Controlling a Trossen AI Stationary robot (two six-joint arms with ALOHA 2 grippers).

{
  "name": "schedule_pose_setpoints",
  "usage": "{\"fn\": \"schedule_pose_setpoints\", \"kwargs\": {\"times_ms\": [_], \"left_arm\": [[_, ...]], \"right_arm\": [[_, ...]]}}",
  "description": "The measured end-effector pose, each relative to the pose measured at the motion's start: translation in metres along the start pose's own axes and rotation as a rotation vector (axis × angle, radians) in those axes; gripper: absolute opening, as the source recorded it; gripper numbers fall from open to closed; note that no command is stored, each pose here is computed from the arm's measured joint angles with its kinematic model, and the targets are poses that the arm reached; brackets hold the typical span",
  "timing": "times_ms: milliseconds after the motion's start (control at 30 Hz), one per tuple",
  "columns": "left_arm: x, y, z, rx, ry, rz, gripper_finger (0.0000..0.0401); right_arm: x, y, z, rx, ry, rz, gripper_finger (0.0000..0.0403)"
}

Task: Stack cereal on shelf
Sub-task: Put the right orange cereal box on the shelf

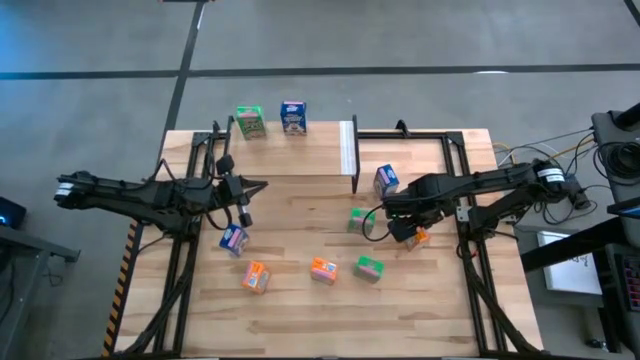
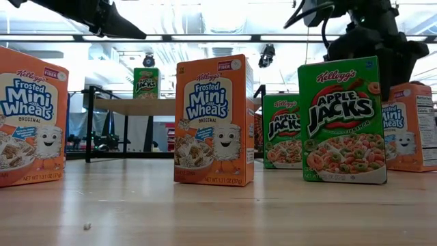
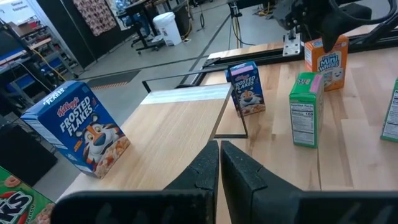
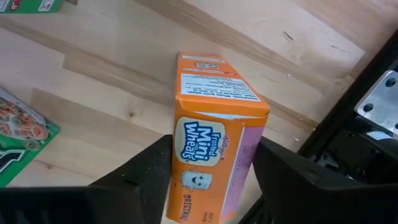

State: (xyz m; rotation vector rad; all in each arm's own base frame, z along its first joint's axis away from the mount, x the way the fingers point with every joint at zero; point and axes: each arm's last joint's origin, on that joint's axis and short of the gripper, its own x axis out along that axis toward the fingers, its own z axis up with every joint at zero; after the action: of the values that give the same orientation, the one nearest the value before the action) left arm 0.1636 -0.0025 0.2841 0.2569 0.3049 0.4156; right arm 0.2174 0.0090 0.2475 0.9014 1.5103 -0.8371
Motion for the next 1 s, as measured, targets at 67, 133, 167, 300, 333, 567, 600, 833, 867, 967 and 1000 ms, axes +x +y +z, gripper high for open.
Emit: {"fn": "schedule_pose_setpoints", "kwargs": {"times_ms": [67, 133, 167, 300, 333, 567, 600, 833, 867, 967, 1000], "left_arm": [[0.000, 0.000, 0.000, 0.000, 0.000, 0.000, 0.0000], [0.000, 0.000, 0.000, 0.000, 0.001, 0.000, 0.0000], [0.000, 0.000, 0.000, 0.001, 0.001, 0.000, 0.0000], [0.000, 0.000, 0.000, 0.001, 0.001, -0.001, 0.0000], [0.000, 0.000, 0.000, 0.001, 0.001, -0.001, 0.0000], [0.000, 0.000, 0.000, 0.001, 0.001, 0.000, 0.0000], [0.000, 0.000, 0.000, 0.001, 0.001, -0.001, 0.0000], [0.000, 0.000, 0.000, 0.001, 0.001, -0.001, 0.0000], [0.000, 0.000, 0.000, 0.001, 0.001, -0.001, 0.0000], [0.000, 0.000, 0.000, 0.001, 0.001, -0.001, 0.0000], [0.000, 0.000, 0.000, 0.001, 0.001, -0.001, 0.0000]], "right_arm": [[-0.001, -0.001, 0.000, 0.000, -0.002, 0.005, 0.0185], [-0.003, -0.002, -0.001, -0.001, -0.002, 0.016, 0.0177], [-0.004, -0.003, -0.002, 0.000, -0.001, 0.022, 0.0174], [-0.009, -0.005, -0.005, 0.004, 0.014, 0.053, 0.0169], [-0.012, -0.006, -0.005, 0.003, 0.019, 0.067, 0.0169], [-0.048, -0.007, -0.010, -0.017, -0.031, 0.207, 0.0171], [-0.054, -0.008, -0.011, -0.018, -0.042, 0.222, 0.0171], [-0.097, -0.013, -0.017, -0.057, -0.138, 0.332, 0.0171], [-0.104, -0.013, -0.017, -0.075, -0.165, 0.350, 0.0171], [-0.123, -0.012, -0.017, -0.132, -0.275, 0.398, 0.0171], [-0.129, -0.012, -0.017, -0.154, -0.320, 0.408, 0.0171]]}}
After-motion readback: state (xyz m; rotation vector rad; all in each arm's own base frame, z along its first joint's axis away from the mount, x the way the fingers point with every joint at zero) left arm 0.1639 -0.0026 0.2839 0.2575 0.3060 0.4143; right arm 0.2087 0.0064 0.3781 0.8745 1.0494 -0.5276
